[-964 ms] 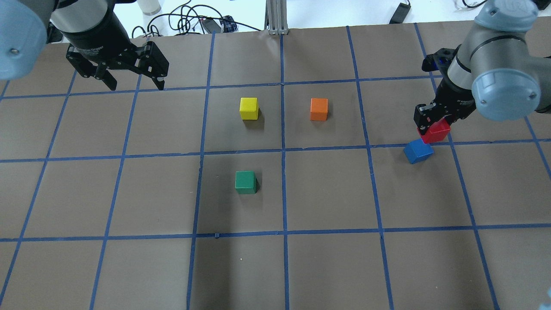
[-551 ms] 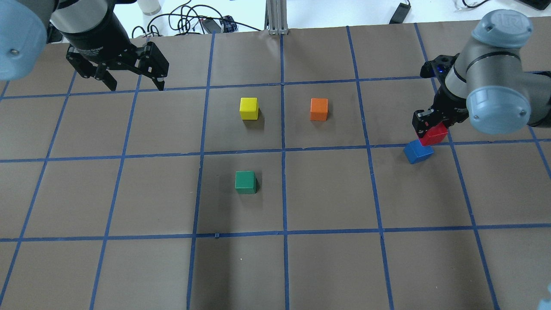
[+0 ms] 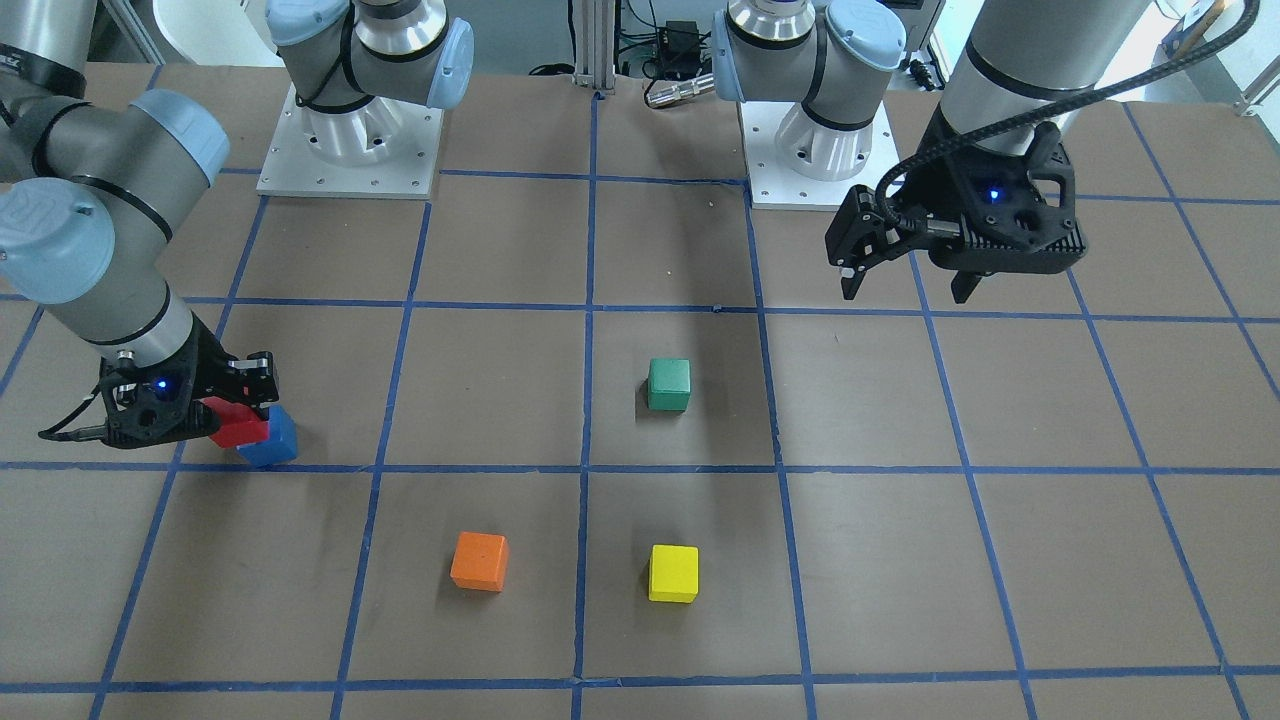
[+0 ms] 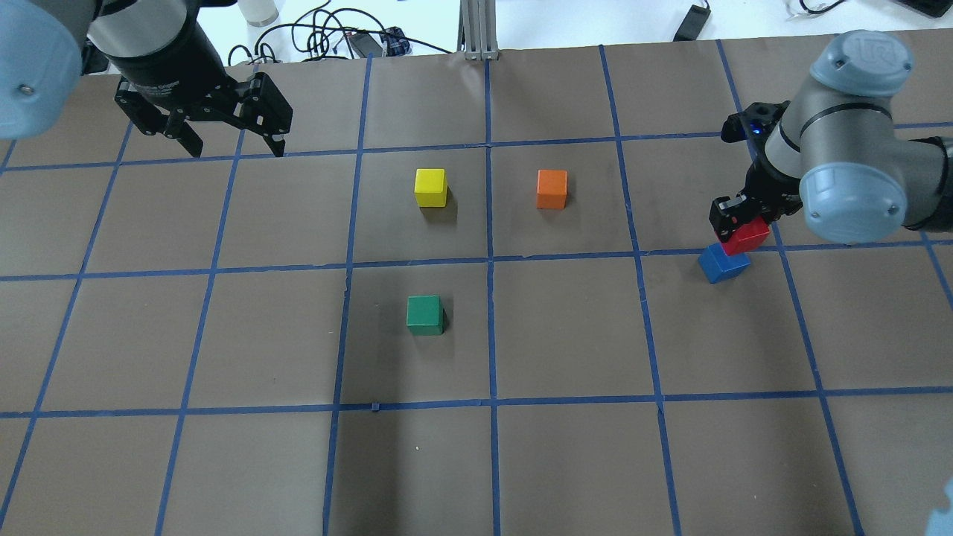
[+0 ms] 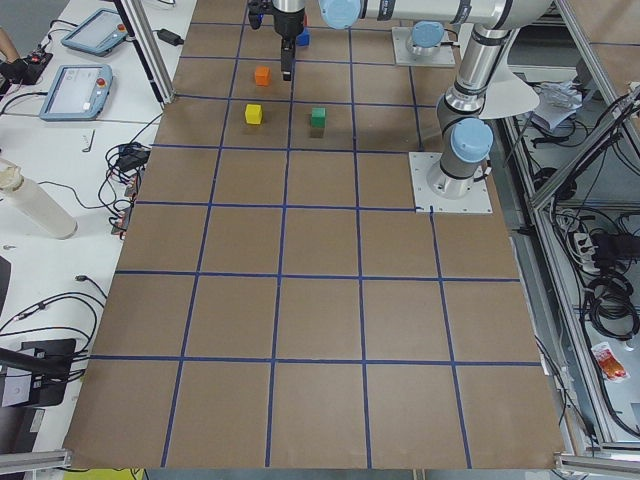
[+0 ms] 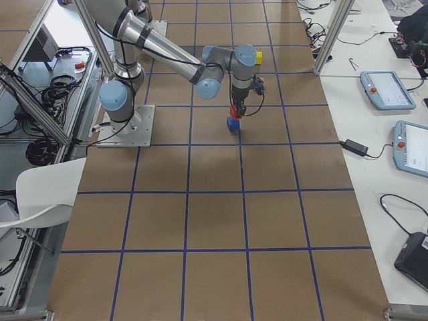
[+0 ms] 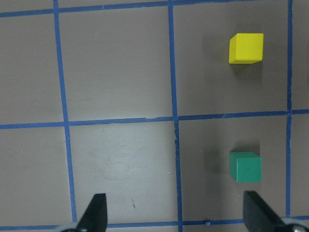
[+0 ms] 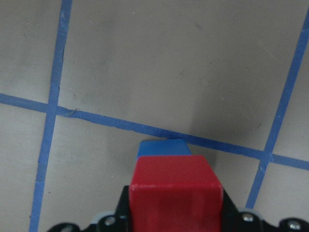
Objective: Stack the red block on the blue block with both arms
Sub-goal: 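Lower the red cube onto the blue cube with the right gripper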
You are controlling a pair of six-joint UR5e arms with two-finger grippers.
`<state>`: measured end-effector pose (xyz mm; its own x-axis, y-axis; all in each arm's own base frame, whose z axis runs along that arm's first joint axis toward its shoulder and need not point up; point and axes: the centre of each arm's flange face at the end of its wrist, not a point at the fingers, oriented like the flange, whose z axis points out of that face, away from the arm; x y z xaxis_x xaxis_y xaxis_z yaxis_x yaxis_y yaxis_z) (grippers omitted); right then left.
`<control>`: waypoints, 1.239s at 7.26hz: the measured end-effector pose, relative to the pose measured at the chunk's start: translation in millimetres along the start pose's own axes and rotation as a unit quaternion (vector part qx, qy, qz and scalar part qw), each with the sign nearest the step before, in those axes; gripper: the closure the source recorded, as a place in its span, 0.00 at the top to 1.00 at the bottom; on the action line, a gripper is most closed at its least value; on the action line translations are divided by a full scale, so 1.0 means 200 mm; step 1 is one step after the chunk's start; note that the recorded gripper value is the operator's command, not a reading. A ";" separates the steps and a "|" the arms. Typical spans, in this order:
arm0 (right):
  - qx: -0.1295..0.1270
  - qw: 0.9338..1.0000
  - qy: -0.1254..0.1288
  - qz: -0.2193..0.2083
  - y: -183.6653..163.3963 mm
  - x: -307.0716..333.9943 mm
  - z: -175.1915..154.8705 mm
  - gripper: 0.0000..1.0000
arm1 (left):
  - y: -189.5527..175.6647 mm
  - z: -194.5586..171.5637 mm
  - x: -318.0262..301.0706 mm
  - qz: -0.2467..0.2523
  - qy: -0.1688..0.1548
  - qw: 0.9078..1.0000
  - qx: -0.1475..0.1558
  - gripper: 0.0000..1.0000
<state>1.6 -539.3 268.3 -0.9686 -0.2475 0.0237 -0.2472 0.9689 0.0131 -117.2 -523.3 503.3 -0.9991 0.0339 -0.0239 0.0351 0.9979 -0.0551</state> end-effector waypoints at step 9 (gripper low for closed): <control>0.001 1.000 0.006 -0.016 0.05 -0.01 0.10 0.14 | 0.00 0.00 0.00 0.000 0.000 1.000 0.000 1.00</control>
<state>0.4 -528.9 249.2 -0.9601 -0.2776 0.0345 -0.2773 0.9607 0.0120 -117.6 -523.5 502.9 -0.9991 0.0347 -0.0244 0.0360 0.9978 -0.0555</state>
